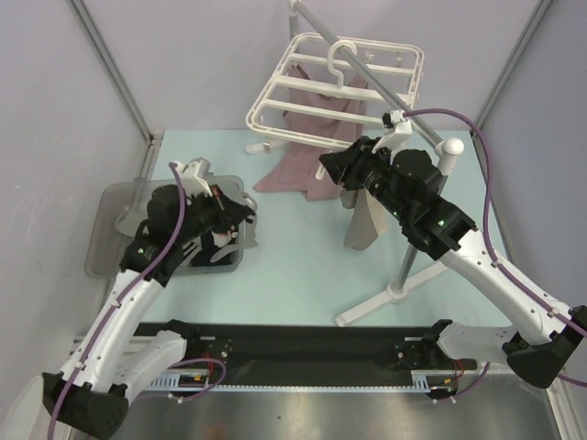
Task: Clip the socks to the hanger
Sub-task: Pick up the sock from the bin, then clamp the sock onto the hanger.
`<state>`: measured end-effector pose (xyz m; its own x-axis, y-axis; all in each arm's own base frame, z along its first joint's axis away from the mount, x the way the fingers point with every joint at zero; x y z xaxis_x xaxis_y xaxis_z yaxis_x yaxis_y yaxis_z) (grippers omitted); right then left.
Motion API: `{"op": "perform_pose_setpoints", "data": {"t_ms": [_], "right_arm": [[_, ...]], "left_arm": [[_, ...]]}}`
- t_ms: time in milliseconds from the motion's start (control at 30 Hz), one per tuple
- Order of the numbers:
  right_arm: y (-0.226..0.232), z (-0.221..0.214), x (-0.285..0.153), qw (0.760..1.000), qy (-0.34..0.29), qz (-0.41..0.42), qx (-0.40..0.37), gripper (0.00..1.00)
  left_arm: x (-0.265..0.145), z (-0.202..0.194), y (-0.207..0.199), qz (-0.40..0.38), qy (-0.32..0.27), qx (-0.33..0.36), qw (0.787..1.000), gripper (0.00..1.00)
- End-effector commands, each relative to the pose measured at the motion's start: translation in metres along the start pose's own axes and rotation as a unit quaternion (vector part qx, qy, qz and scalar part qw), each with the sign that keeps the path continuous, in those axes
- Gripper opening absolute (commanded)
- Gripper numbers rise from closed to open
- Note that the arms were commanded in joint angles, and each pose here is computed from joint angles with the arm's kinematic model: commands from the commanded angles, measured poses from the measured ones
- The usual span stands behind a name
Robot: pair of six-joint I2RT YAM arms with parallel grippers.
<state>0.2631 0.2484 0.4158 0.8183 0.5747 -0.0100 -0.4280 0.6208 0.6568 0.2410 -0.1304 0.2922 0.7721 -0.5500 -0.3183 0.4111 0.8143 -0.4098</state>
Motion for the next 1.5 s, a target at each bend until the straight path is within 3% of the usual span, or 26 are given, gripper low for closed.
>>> {"op": "perform_pose_setpoints", "data": {"t_ms": [0,467,833,1467], "right_arm": [[0.005,-0.022,0.004,0.998,0.06,0.017,0.016,0.0],[0.002,-0.028,0.007,0.997,0.068,0.015,0.019,0.0],[0.005,-0.028,0.006,0.997,0.071,0.02,0.02,0.0],[0.008,-0.029,0.005,0.997,0.073,0.024,0.023,0.0]], "left_arm": [[0.002,-0.013,-0.039,-0.07,-0.002,-0.071,0.995,0.0],[0.012,0.017,-0.127,-0.131,-0.023,-0.099,0.986,0.0],[0.036,0.03,-0.145,-0.135,-0.018,-0.113,0.984,0.0],[0.042,0.051,-0.161,-0.147,-0.034,-0.106,0.983,0.0]]}}
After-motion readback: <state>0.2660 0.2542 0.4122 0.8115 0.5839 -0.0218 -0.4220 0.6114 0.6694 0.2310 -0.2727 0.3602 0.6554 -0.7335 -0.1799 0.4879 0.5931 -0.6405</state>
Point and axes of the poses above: each gripper's point midway between its finger pads, its own x axis out along the fingers, its own y axis along the line the jaws close on, z = x × y, the point moved 4 cm from there along -x, back along the fingers, and after that the axes turned 9 degrees about x, right-handed, at the moved point
